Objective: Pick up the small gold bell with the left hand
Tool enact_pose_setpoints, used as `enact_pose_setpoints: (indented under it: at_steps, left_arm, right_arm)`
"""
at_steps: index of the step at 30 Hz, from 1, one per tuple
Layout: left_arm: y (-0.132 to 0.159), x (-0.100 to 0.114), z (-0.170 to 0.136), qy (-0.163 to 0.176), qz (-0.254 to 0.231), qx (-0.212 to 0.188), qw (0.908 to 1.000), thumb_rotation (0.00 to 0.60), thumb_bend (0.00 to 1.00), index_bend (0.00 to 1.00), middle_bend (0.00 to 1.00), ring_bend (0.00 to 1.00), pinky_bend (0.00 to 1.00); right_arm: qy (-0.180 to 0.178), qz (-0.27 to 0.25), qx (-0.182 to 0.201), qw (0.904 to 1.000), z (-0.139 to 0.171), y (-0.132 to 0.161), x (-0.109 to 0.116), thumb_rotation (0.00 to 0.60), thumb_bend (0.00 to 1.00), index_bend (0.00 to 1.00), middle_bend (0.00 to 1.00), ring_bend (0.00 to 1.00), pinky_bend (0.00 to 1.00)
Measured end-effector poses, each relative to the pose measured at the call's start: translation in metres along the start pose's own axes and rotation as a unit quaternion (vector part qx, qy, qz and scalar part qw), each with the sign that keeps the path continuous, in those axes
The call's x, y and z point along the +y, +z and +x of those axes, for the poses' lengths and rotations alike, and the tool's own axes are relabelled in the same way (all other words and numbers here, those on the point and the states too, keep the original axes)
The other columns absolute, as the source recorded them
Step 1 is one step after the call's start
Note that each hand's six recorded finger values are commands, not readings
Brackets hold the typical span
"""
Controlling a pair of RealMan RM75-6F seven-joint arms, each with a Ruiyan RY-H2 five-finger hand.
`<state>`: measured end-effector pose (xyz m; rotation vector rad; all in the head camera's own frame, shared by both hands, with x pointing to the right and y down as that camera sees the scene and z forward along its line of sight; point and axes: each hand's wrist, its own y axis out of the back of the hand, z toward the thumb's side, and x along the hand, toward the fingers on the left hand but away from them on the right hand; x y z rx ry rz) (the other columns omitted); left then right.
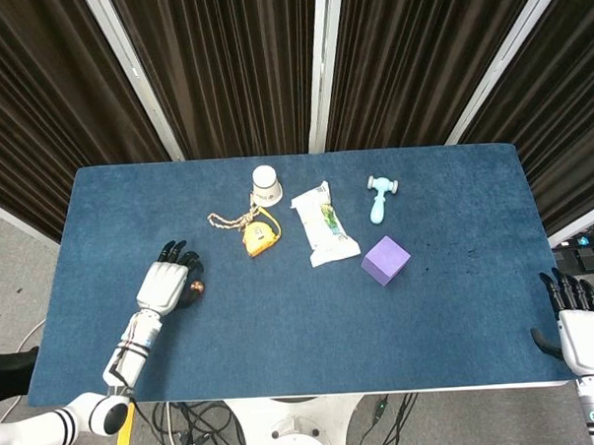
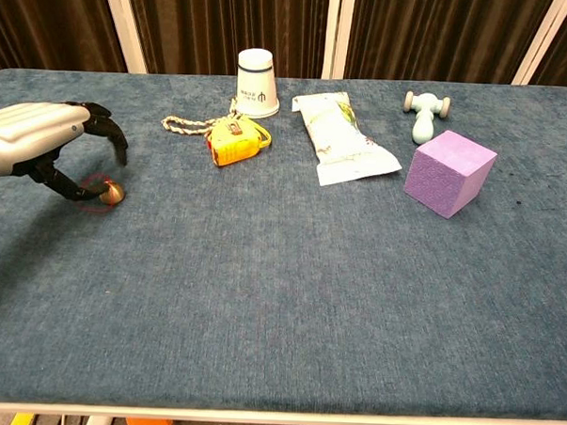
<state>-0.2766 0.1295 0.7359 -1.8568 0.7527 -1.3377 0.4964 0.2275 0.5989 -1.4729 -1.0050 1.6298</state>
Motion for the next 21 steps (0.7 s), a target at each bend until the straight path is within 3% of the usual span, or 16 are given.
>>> enact_pose_setpoints:
  at_steps: [7, 11, 17, 21]
  left_arm:
    - [0.001, 0.008, -0.008, 0.001, -0.009, -0.013, 0.9999, 0.600, 0.21, 0.11, 0.14, 0.00, 0.00]
    - [-0.009, 0.019, -0.025, 0.024, -0.016, -0.005, 0.9996, 0.600, 0.19, 0.11, 0.12, 0.00, 0.00]
    - [-0.056, 0.035, -0.084, 0.081, 0.006, 0.053, 0.9953, 0.600, 0.19, 0.11, 0.10, 0.00, 0.00]
    - [-0.088, 0.038, -0.141, 0.105, 0.029, 0.102, 0.9887, 0.600, 0.19, 0.11, 0.10, 0.00, 0.00]
  right_arm:
    - [-0.001, -0.002, 0.000, 1.0000, 0.000, 0.000, 0.000, 0.600, 0.19, 0.00, 0.00, 0.00, 0.00]
    - [-0.005, -0.007, -0.002, 1.0000, 0.001, -0.001, 0.002, 0.600, 0.19, 0.00, 0.00, 0.00, 0.00]
    - [-0.012, -0.010, 0.002, 0.9999, 0.000, 0.002, 0.006, 0.600, 0.20, 0.00, 0.00, 0.00, 0.00]
    - [-0.023, -0.009, 0.008, 0.9997, 0.001, 0.005, 0.012, 0.600, 0.19, 0.00, 0.00, 0.00, 0.00]
